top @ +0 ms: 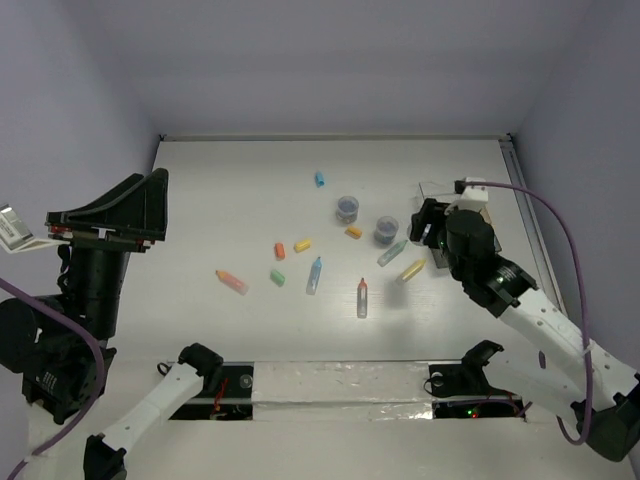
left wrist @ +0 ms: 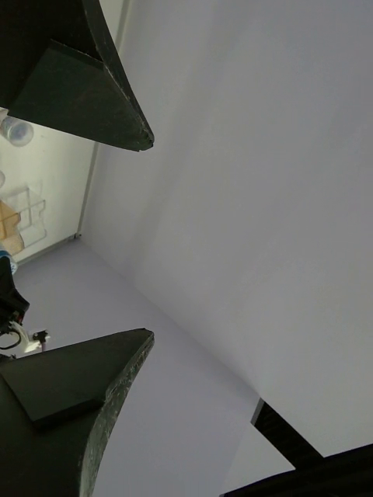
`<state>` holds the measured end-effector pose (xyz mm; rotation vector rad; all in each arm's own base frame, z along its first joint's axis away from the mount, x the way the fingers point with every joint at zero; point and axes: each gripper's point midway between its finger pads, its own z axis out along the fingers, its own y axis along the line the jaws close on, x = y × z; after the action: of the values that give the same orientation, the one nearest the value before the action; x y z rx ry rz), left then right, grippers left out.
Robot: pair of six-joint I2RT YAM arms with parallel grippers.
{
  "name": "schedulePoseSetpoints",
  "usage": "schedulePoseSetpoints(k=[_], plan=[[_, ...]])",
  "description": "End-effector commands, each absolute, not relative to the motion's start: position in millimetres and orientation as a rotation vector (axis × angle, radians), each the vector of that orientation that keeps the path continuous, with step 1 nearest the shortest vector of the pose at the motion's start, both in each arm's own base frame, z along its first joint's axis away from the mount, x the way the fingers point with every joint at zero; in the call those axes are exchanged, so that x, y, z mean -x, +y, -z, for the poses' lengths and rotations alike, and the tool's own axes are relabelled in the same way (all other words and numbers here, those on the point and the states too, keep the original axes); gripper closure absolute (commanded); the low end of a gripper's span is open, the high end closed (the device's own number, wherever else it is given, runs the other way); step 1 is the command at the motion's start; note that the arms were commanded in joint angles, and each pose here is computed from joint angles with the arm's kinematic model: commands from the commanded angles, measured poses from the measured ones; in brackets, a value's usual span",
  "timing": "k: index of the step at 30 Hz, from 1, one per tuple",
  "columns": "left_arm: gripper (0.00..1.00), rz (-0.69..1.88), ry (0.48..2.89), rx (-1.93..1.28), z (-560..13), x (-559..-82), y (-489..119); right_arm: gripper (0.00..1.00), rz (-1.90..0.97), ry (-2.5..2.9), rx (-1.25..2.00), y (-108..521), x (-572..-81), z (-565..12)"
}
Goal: Sort the stationery into containers
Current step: Place the stationery in the storage box.
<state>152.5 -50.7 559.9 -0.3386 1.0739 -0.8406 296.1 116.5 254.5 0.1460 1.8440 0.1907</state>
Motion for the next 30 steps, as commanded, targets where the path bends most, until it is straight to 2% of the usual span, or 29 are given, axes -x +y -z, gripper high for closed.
schedulePoseSetpoints(k=[1, 15, 30], plan=[[0.01, 0.887, 1.039, 0.307, -579.6, -155.6, -61.2, 0.5, -0.023, 1.866, -0.304, 67.6, -289.7, -240.7], [0.01, 0.864, 1.026, 0.317, -582.5, -155.4, -56.4, 0.49, 0.064, 1.901, -0.46, 10.2, -321.3, -206.1], [0.01, 0.836, 1.026, 0.313, -578.9, -155.5, -53.3, 0.48, -0.014, 1.918, -0.457, 8.1, -357.4, -181.4]])
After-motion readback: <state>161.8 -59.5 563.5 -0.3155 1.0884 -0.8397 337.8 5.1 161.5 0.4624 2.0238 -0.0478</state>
